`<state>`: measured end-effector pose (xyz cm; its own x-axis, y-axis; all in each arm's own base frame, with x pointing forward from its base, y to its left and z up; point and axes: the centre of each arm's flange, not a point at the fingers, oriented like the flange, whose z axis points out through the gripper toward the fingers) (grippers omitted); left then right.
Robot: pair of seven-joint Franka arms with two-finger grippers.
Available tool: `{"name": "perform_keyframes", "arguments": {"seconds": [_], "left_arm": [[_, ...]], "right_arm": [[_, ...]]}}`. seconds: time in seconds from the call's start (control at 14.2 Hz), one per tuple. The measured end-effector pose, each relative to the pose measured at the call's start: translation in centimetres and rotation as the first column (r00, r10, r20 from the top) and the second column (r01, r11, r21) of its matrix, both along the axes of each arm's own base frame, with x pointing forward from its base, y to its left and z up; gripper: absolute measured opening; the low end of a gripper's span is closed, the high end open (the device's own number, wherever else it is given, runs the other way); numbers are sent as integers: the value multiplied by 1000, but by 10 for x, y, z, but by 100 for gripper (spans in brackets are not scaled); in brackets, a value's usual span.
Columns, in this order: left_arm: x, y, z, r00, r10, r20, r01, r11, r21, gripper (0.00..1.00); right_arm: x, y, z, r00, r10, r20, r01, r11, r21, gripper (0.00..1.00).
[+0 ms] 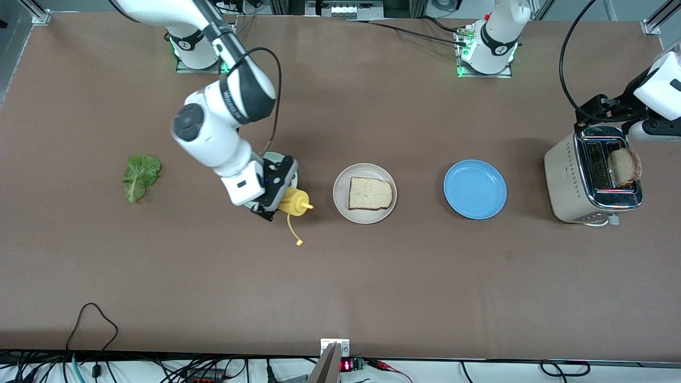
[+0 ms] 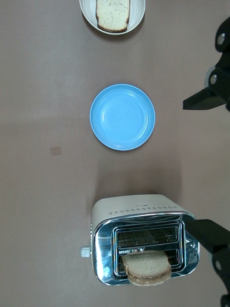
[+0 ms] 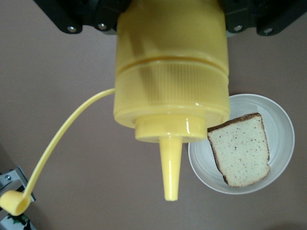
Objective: Make sandwich in beige plate with both arms
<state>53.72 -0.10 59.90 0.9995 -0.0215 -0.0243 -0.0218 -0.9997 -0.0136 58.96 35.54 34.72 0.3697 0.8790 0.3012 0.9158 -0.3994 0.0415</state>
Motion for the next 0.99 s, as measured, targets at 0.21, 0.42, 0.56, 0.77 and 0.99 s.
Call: {"name": "perform_keyframes", "arguments": {"seconds": [0.21,0.42,0.56,0.77,0.99], "left_arm": [[0,0,0,1000,0,0,0,1000,0,100],[0,0,0,1000,0,0,0,1000,0,100],[0,0,0,1000,0,0,0,1000,0,100],[0,0,0,1000,0,0,0,1000,0,100],[0,0,0,1000,0,0,0,1000,0,100]], "right_arm": [[-30,46,-12,999,29,15,-26,986,-165,39],[-47,92,-20,997,76,13,-69,957,-283,39],[-53,121,-30,995,97,27,-83,940,-332,39],[-62,147,-56,988,145,50,-114,914,-390,39],[-71,163,-75,979,197,47,-152,870,-469,39]]}}
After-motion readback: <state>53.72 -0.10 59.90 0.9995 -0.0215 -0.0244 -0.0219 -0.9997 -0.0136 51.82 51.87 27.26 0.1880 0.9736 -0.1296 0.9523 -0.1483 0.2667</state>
